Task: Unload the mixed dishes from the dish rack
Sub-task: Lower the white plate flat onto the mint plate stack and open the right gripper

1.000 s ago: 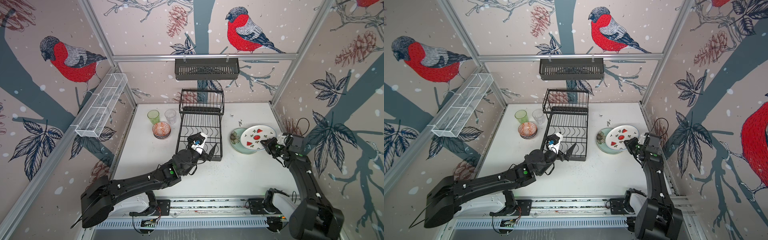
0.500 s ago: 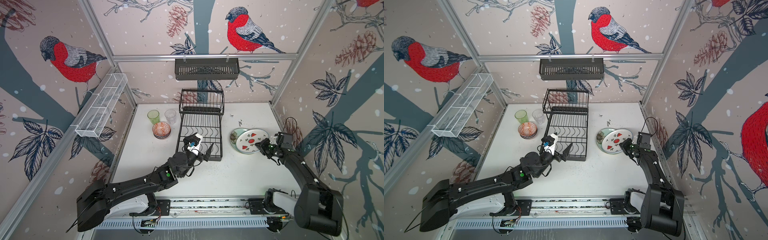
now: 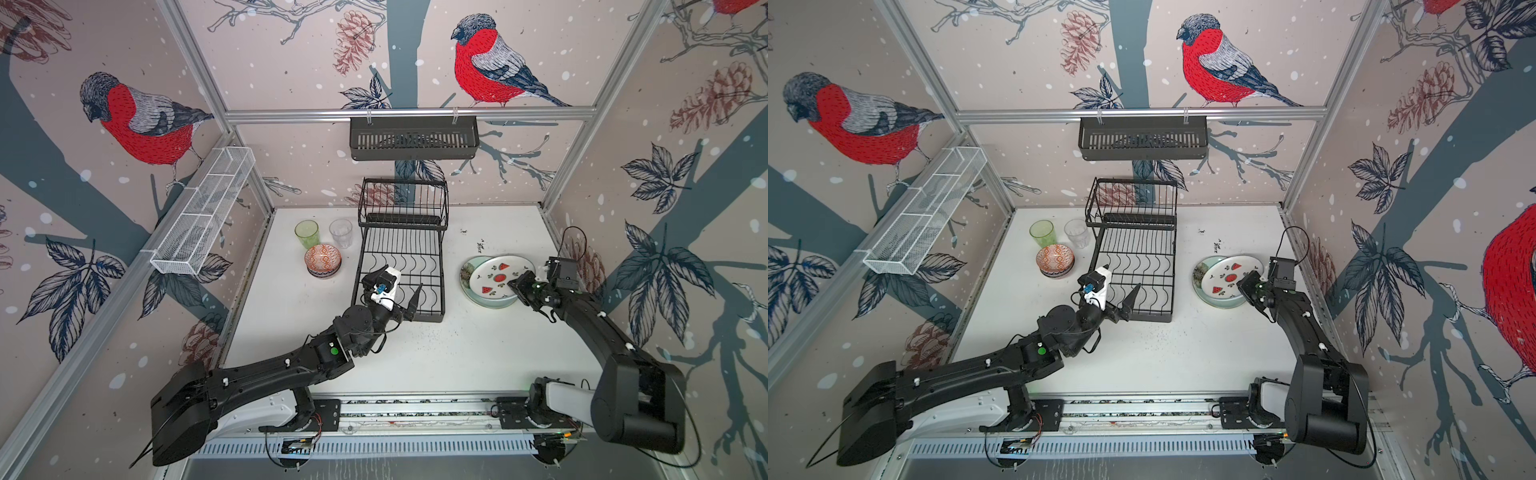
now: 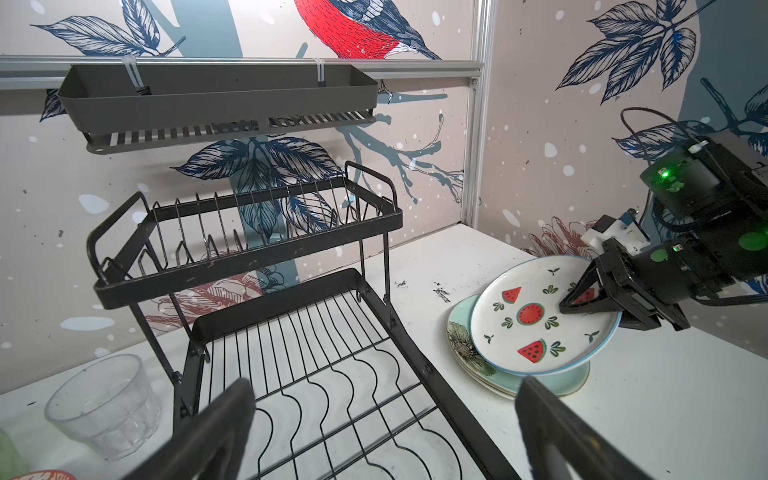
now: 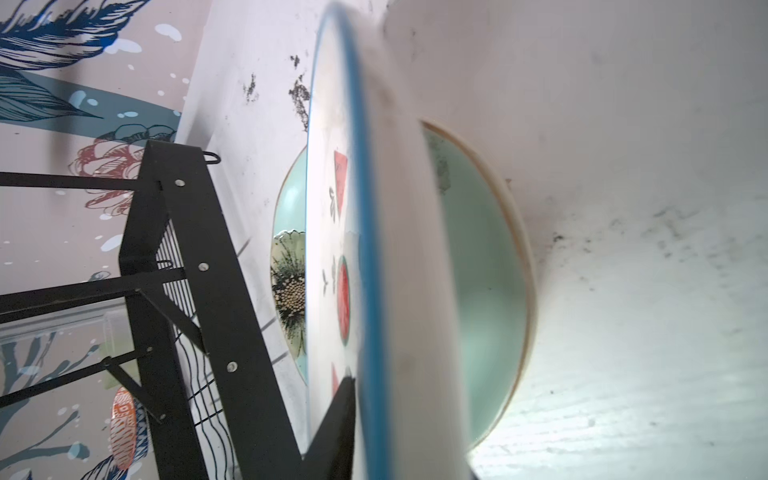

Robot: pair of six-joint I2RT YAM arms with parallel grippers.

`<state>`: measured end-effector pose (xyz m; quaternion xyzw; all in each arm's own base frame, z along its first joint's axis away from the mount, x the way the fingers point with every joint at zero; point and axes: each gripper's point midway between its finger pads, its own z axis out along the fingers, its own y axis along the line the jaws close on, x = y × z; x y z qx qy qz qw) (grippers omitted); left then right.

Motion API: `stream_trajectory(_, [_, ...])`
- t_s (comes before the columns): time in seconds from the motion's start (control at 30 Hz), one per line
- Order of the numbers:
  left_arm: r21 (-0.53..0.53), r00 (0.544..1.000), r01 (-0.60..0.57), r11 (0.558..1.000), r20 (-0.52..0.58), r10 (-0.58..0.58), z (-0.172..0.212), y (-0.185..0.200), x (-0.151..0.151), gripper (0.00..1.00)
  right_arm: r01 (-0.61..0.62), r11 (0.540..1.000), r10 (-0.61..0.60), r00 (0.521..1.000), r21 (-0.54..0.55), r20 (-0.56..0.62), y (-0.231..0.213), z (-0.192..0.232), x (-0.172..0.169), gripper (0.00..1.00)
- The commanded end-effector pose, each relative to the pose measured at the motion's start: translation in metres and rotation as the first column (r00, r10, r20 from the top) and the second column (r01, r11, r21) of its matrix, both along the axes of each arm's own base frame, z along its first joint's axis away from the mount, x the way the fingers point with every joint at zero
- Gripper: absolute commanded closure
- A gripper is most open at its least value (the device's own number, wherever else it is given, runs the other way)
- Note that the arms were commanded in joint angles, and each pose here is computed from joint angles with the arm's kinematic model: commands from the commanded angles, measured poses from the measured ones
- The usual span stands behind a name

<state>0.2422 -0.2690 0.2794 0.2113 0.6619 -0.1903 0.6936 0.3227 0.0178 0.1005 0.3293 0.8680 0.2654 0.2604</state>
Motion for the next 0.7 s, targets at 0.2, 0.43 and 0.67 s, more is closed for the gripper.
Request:
stream_trajectory(0.2, [-0.026,0.999,-0.044,0.999,0.016,0.044,0.006,0.008,0.004,0.02,-0.030,0.999,0.029,0.999,-0.020,-0.042,0.003,-0.013,0.003,0.47])
stream_trajectory(0.43, [-0.017,0.998,-0.053,0.998,0.014,0.053,0.004,0.009,0.004,0.02,-0.032,0.998,0.028,0.997,-0.050,-0.065,0.001,-0.014,0.006,0.37])
stream_trajectory(0.67, [-0.014,0.998,-0.060,0.998,0.012,0.060,0.002,0.010,0.005,0.02,-0.045,0.995,0.037,0.995,-0.087,-0.090,0.007,-0.016,0.011,0.30])
